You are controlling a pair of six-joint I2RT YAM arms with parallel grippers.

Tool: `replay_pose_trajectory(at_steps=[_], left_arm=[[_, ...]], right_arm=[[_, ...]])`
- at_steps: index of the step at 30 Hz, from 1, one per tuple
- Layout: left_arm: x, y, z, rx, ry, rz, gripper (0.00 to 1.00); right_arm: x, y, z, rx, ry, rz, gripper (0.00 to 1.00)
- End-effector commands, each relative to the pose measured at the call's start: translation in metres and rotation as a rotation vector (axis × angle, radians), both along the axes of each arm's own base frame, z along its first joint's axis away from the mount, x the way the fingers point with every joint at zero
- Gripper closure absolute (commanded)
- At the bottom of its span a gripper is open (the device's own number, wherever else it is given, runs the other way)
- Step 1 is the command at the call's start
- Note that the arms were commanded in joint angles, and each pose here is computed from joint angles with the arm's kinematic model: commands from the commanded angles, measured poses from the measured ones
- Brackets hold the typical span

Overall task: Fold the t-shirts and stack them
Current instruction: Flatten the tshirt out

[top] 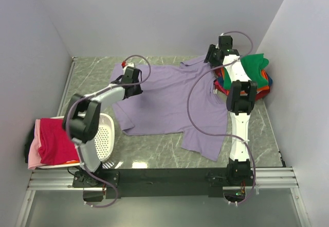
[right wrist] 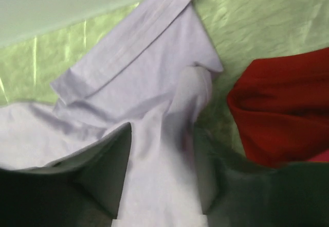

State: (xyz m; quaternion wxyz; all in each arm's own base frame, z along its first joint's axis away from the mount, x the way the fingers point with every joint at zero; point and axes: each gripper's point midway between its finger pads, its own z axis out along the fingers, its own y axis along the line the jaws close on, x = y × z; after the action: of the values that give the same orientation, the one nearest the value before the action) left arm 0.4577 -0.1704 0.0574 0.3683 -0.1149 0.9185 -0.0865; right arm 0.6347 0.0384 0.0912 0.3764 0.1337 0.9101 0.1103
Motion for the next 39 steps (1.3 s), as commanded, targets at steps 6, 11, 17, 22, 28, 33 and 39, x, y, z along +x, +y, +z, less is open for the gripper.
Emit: replay_pose_trajectory(at_steps=[6, 11, 17, 22, 28, 33, 39], left_arm=[[-0.076, 0.041, 0.066, 0.322, -0.088, 0.146, 0.71], [-0.127, 0.054, 0.047, 0.502, -0.004, 0.165, 0.71], [-0.159, 0.05, 0.02, 0.531, 0.071, 0.113, 0.71], [-0.165, 0.028, 0.006, 0.471, 0.058, 0.029, 0.71], [-0.175, 0.014, -0.015, 0.438, 0.107, -0.038, 0.72], [-0.178, 0.007, -0.022, 0.409, 0.119, -0.072, 0.71], [-0.18, 0.005, -0.033, 0.423, 0.154, -0.099, 0.7]], right_arm=[[-0.007, 0.012, 0.07, 0.058, -0.149, 0.086, 0.3], [-0.026, 0.016, 0.109, 0.058, -0.215, 0.084, 0.26], [-0.056, 0.009, 0.141, 0.033, -0.269, 0.058, 0.25], [-0.085, 0.008, 0.154, 0.014, -0.283, 0.058, 0.25], [-0.116, 0.003, 0.155, -0.005, -0.273, 0.045, 0.25], [-0.137, 0.001, 0.147, -0.012, -0.254, 0.043, 0.25], [-0.156, -0.002, 0.137, -0.026, -0.234, 0.03, 0.25]])
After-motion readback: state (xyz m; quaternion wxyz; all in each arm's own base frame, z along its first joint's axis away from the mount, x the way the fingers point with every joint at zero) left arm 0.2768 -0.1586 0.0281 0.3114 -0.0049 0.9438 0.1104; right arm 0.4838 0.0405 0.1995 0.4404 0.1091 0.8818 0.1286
